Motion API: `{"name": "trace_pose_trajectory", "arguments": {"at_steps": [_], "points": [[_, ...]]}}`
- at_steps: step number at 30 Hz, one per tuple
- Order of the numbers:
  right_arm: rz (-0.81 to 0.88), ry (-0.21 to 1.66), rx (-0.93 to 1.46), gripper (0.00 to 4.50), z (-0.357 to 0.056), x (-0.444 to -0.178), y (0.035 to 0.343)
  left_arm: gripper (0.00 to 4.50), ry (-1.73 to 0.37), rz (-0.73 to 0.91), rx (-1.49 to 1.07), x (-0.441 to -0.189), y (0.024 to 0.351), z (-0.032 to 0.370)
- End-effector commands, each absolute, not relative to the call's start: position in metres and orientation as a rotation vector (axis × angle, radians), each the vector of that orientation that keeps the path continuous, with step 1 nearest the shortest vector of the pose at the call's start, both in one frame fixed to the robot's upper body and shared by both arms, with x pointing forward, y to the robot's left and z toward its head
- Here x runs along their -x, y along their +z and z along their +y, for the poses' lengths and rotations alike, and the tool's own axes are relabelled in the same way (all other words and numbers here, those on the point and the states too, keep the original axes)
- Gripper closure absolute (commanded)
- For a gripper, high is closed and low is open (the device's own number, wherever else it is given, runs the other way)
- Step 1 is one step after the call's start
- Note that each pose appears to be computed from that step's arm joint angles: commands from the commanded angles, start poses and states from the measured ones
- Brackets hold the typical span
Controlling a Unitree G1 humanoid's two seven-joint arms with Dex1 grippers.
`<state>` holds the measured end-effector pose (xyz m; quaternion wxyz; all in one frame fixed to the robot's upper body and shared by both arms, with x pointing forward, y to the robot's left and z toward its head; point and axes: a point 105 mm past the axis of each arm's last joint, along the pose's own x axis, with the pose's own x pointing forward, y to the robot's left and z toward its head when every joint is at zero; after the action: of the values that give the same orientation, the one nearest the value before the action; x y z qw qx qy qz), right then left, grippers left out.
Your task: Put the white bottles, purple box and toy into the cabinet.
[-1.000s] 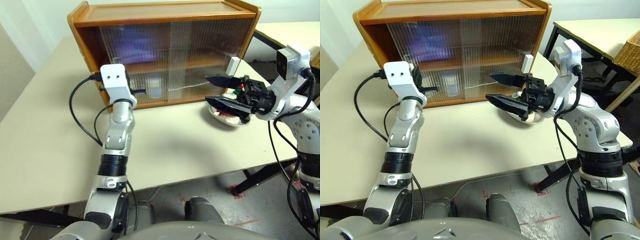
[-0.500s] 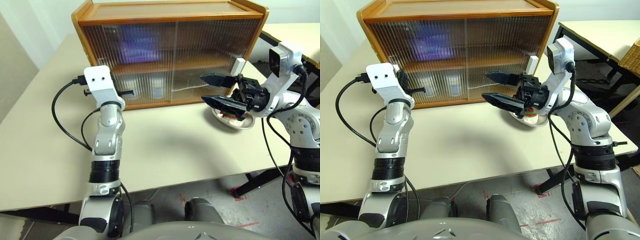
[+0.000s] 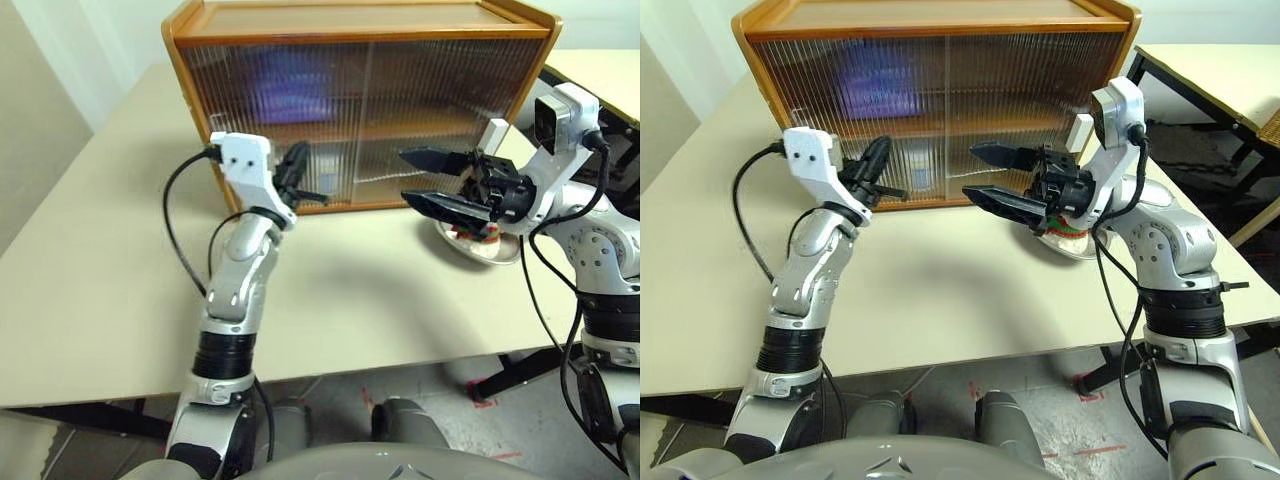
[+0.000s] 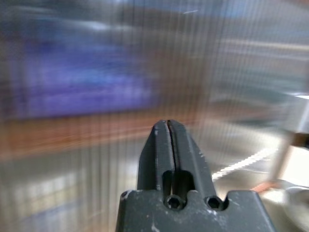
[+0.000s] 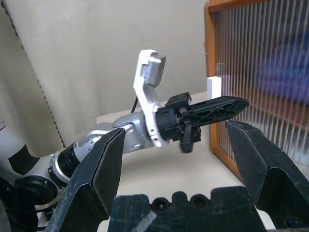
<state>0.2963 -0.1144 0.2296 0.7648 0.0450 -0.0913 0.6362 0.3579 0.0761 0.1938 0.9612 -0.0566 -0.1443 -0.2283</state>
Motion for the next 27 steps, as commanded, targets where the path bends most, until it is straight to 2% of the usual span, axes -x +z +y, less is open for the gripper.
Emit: {"name": "trace_pose_trajectory", "arguments": {"at_steps": [1, 5, 8, 9, 12, 16, 20, 27], "points": [[-0.219, 1.364, -0.077, 0.0, -0.117, -0.296, 0.233, 3.15, -0.61, -0.359, 0.063, -0.353, 0.207, 0.059], [-0.22, 1.331, -0.074, 0.0, -0.12, -0.298, 0.232, 1.54, -0.692, -0.36, 0.126, -0.36, 0.212, 0.062], [-0.232, 1.268, -0.077, 0.0, -0.128, -0.302, 0.232, 0.31, -0.722, -0.38, 0.041, -0.371, 0.214, 0.078], [-0.236, 1.247, -0.077, 0.0, -0.132, -0.303, 0.232, 0.03, -0.727, -0.397, 0.006, -0.374, 0.216, 0.084], [-0.239, 1.198, -0.075, 0.0, -0.14, -0.304, 0.228, 0.03, -0.765, -0.398, -0.015, -0.379, 0.219, 0.097], [-0.232, 1.077, -0.077, 0.0, -0.161, -0.31, 0.218, 0.03, -0.987, -0.351, 0.089, -0.358, 0.226, 0.106], [-0.23, 0.958, -0.057, 0.0, -0.18, -0.317, 0.21, 0.03, -1.032, -0.322, 0.039, -0.345, 0.225, 0.119], [-0.188, 0.756, 0.007, 0.0, -0.215, -0.339, 0.195, 0.03, -1.055, -0.254, 0.112, -0.319, 0.222, 0.139]]}}
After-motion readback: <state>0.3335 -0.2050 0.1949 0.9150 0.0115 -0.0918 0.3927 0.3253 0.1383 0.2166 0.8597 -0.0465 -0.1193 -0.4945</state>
